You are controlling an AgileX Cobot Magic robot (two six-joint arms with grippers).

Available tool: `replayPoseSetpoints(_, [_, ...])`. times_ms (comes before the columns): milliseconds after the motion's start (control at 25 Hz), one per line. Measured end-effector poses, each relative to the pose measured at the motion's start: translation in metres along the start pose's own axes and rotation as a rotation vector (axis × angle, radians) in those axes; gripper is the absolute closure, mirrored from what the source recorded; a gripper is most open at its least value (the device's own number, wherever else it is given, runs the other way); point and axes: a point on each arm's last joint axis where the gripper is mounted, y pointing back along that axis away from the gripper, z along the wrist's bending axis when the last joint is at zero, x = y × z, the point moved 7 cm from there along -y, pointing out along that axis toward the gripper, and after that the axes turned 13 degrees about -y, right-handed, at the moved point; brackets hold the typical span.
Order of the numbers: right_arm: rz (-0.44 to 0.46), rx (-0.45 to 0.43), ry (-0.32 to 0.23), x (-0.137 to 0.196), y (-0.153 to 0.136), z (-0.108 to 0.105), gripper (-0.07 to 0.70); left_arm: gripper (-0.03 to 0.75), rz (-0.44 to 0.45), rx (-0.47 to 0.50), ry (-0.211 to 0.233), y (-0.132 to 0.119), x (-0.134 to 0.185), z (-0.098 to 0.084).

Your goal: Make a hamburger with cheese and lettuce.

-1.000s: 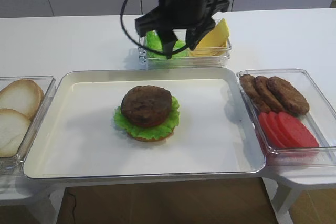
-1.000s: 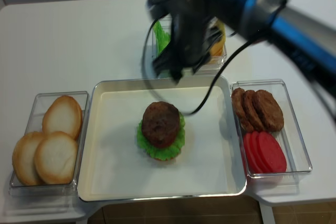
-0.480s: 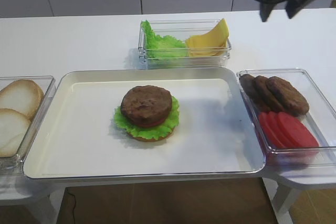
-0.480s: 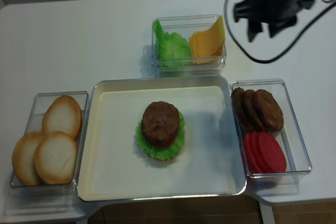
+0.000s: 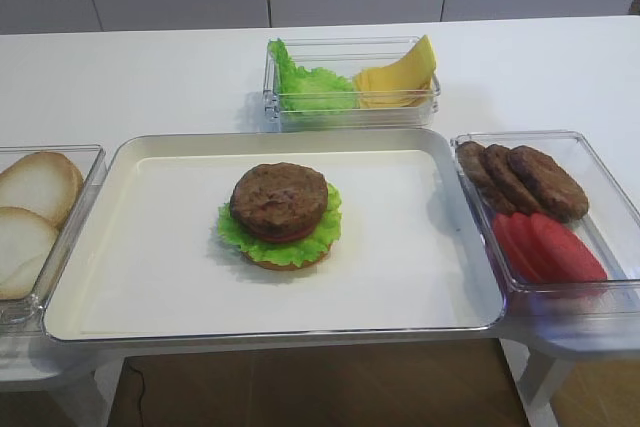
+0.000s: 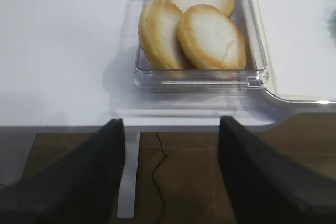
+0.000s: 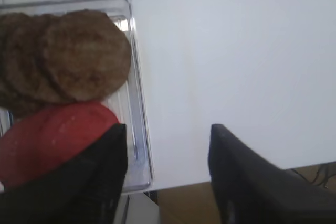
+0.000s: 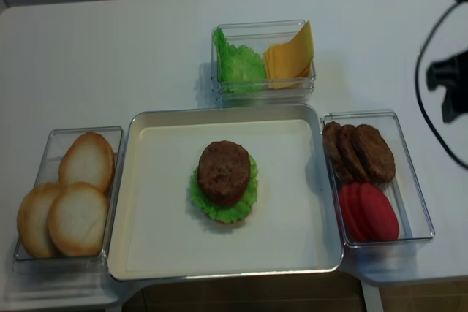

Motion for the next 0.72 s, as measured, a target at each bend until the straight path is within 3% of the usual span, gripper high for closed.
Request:
replayPoseSetpoints(280, [-0.106, -0.039, -0.002, 0.059, 0.032, -0.023, 0.238, 0.298, 0.000, 0.000, 0.000, 0.000, 0.000, 0.000])
replayPoseSetpoints(720, [-0.353, -0.129, -0.016, 0.138, 0.078, -0.054, 0.238, 0.298, 0.000, 0.000, 0.000, 0.000, 0.000, 0.000])
